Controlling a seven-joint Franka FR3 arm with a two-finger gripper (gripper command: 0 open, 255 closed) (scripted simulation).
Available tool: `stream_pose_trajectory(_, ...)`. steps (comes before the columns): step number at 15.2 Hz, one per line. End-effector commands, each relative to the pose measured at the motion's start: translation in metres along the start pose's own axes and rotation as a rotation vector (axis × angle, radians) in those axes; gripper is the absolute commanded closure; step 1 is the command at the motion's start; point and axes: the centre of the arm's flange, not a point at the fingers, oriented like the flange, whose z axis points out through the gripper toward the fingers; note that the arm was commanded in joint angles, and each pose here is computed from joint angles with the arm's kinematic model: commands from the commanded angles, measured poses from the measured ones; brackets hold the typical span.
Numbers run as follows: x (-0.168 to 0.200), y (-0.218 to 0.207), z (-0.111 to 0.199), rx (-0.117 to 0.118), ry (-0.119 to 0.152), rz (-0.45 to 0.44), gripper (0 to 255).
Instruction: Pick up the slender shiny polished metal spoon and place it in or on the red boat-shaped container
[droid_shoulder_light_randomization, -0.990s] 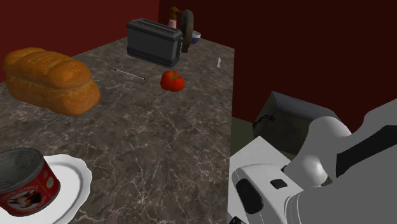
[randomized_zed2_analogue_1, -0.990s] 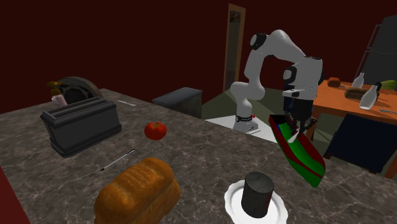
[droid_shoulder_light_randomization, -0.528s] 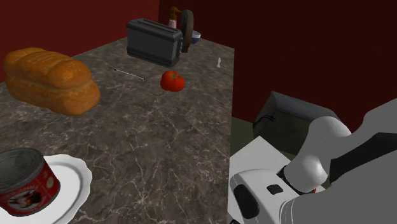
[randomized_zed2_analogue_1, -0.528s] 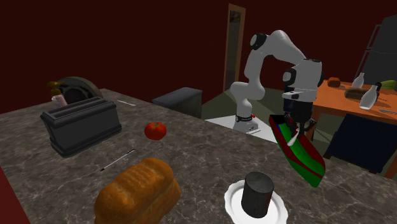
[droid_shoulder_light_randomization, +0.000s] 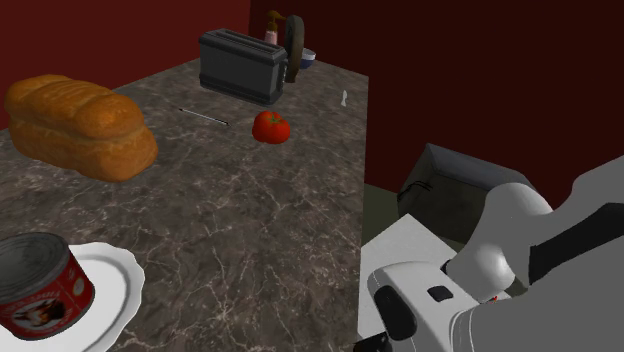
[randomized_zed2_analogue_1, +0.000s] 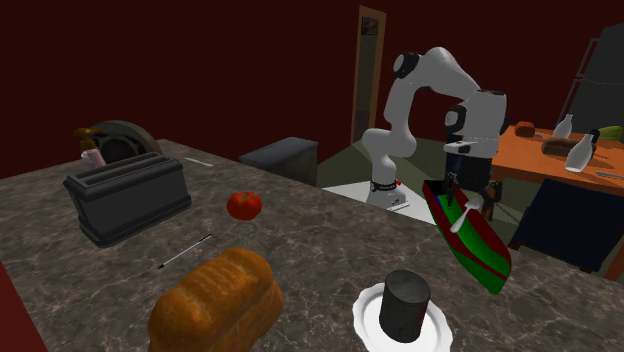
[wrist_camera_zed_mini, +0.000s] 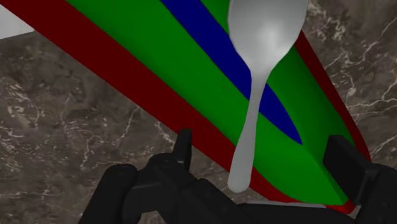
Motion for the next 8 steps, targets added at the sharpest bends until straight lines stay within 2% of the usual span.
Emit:
stream_pose_trajectory(1,0.001,0.000,-0.020,0.000,-0.001,0.000,0)
stream_pose_trajectory(3,0.001,0.000,-0.043,0.000,-0.001,0.000,0)
stream_pose_trajectory(8,0.001,0.000,-0.043,0.000,-0.001,0.000,0)
